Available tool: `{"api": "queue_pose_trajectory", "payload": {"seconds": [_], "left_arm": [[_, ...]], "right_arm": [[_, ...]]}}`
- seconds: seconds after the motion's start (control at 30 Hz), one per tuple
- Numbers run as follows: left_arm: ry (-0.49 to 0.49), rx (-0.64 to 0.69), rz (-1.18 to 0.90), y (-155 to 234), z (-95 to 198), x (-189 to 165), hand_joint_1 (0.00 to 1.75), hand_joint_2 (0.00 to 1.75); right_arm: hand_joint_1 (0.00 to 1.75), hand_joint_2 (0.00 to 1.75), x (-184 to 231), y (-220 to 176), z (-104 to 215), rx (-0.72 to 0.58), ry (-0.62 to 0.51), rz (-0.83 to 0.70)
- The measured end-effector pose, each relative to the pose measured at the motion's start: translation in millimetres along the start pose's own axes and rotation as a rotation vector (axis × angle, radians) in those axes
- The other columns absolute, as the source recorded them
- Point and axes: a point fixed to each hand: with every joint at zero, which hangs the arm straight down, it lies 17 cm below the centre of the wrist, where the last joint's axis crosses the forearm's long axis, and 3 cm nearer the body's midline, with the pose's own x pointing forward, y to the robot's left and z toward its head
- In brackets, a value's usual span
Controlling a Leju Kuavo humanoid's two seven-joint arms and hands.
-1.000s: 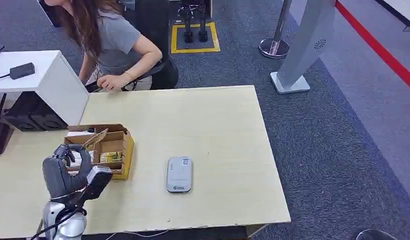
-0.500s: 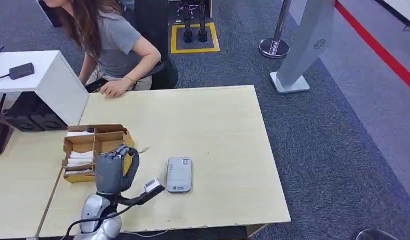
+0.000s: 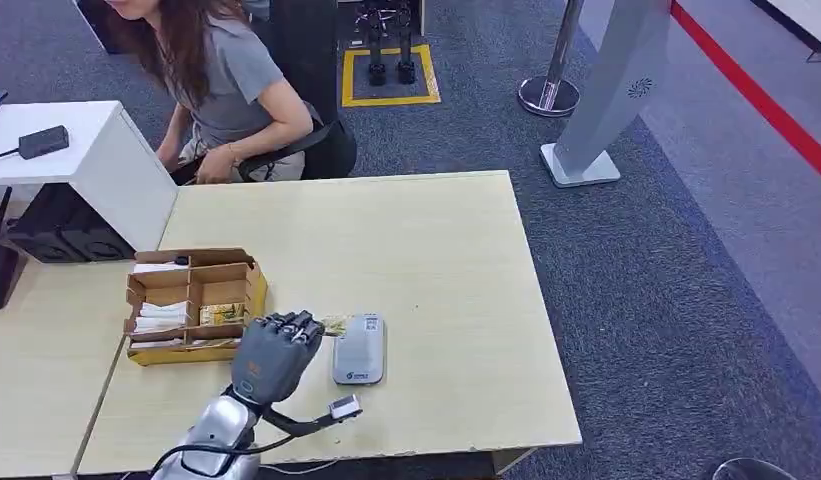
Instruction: Pass the card to the sensor for recognition and then transmit it.
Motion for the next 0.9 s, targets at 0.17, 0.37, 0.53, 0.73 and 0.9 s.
{"api": "queue_pose_trajectory", "payload": {"seconds": [0.17,0.37,0.53,0.73,0.9], "left_arm": [[-0.015,-0.005,-0.012,-1.3,0.4,6.1,1.75,1.75],[-0.038,-0.012,-0.011,-4.7,-5.3,12.6,1.75,1.75],[-0.048,-0.02,-0.011,-8.1,-6.6,14.7,1.75,1.75],[-0.053,-0.037,-0.023,-14.9,-9.5,16.7,1.75,1.75],[-0.046,-0.091,-0.051,-35.4,-17.3,16.0,1.75,1.75]], "right_arm": [[0.0,1.75,0.0,-0.7,-0.1,-0.004,-0.001,0.009],[0.0,1.75,0.0,-0.9,-0.1,-0.005,-0.001,0.012],[0.0,1.75,0.0,-0.7,-0.1,-0.004,-0.001,0.013],[0.0,1.75,-0.3,-0.9,-0.1,-0.005,0.001,0.016],[0.0,1.75,0.4,-2.4,-0.3,-0.009,-0.001,0.02]]}}
